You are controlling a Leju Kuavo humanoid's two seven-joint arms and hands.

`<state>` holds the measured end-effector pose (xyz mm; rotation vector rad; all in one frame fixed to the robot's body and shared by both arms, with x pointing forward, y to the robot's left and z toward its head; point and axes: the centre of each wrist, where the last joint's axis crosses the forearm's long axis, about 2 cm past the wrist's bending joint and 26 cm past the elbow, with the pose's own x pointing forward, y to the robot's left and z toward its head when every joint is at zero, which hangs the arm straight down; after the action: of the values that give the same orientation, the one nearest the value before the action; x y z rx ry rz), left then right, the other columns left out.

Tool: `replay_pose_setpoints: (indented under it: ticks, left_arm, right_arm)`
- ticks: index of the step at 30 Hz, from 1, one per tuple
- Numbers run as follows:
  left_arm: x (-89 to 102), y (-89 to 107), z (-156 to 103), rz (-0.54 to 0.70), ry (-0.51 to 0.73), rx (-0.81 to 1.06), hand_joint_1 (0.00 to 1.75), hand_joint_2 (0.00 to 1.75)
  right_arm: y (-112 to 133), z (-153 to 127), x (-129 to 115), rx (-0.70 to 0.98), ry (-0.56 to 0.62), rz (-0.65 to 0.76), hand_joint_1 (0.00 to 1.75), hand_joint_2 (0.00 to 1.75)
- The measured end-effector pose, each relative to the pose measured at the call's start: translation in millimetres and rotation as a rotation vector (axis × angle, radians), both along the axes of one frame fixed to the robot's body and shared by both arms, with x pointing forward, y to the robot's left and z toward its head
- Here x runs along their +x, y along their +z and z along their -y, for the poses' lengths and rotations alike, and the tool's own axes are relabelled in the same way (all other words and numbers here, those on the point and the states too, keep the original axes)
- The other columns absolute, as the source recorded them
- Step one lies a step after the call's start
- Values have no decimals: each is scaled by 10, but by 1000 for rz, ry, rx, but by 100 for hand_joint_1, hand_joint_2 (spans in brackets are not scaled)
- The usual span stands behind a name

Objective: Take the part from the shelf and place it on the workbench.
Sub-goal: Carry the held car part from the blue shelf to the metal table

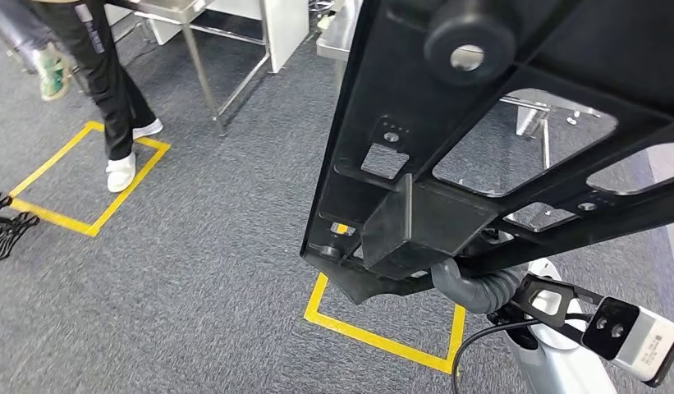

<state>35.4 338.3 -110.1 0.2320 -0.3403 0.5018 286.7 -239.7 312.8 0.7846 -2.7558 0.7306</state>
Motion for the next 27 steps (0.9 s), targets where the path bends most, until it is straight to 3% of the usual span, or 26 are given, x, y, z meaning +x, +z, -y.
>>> replay_pose_setpoints:
  ticks: [27]
  left_arm:
    - [9,0,4,34,-15,-27,0,175]
  right_arm:
    - [-107,42,79,-8,17,-34,175,175]
